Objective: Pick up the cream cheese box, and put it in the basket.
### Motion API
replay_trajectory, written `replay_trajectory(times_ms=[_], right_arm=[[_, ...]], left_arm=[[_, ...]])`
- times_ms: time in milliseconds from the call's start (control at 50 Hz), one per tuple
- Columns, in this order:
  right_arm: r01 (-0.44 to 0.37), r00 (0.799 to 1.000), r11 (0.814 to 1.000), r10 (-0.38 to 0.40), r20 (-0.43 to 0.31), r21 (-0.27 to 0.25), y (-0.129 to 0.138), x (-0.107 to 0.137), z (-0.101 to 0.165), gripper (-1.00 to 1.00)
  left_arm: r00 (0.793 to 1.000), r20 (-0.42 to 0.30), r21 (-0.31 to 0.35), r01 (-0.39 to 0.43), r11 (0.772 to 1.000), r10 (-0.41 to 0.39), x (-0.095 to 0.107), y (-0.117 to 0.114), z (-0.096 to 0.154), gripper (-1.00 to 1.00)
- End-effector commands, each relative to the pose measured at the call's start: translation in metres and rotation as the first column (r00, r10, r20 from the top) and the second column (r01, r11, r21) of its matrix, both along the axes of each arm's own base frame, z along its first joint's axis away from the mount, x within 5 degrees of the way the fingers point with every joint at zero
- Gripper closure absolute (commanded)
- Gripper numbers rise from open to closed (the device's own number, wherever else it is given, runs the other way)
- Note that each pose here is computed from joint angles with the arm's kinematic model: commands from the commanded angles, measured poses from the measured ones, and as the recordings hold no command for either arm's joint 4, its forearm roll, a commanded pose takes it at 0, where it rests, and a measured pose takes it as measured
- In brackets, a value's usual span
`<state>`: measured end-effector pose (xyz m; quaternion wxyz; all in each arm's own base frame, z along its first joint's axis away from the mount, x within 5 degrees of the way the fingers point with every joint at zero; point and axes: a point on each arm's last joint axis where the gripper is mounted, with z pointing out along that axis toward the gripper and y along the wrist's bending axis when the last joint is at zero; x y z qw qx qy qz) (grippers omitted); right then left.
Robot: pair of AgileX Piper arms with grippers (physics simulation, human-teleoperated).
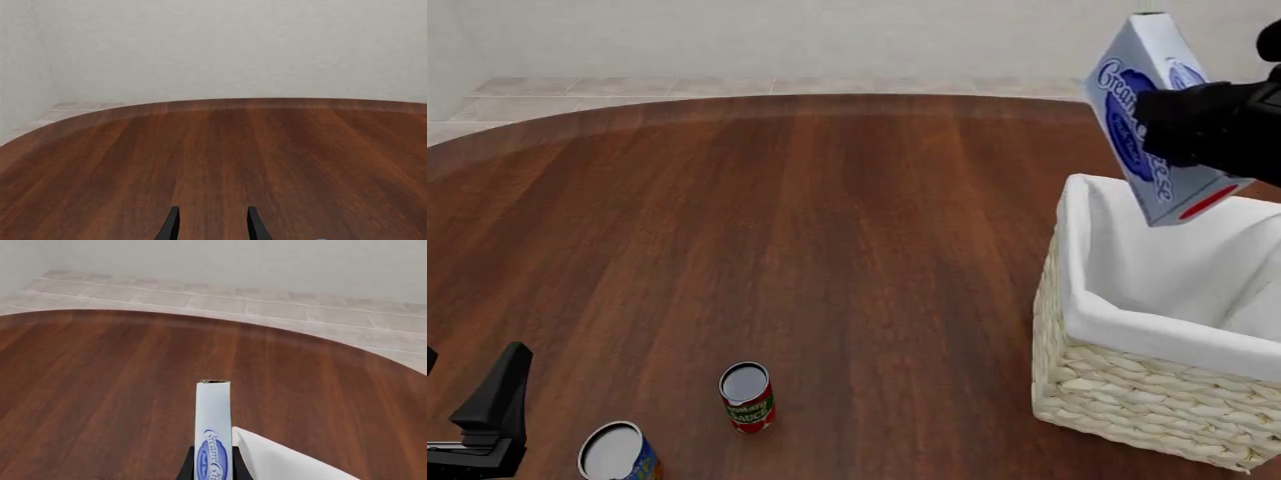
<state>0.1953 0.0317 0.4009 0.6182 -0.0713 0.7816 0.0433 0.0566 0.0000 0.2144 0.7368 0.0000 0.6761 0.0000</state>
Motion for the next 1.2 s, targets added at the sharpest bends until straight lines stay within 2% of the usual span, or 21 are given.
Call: replay_trajectory(times_ms=[20, 280, 1200], right_arm=[[0.02, 1.0, 1.0, -0.02, 0.006, 0.014, -0.004, -0.001, 0.0, 1.0], [0.042, 0.999, 0.999, -0.042, -0.011, 0.019, -0.007, 0.004, -0.011, 1.0], [0.142, 0.99, 0.989, -0.141, -0.022, 0.029, -0.027, -0.005, -0.024, 1.0]], left_arm=[[1.0, 0.0, 0.0, 0.0, 1.0, 0.0, 0.0, 0.0, 0.0, -1.0], [1.0, 0.0, 0.0, 0.0, 1.0, 0.0, 0.0, 0.0, 0.0, -1.0], [1.0, 0.0, 0.0, 0.0, 1.0, 0.0, 0.0, 0.0, 0.0, -1.0]])
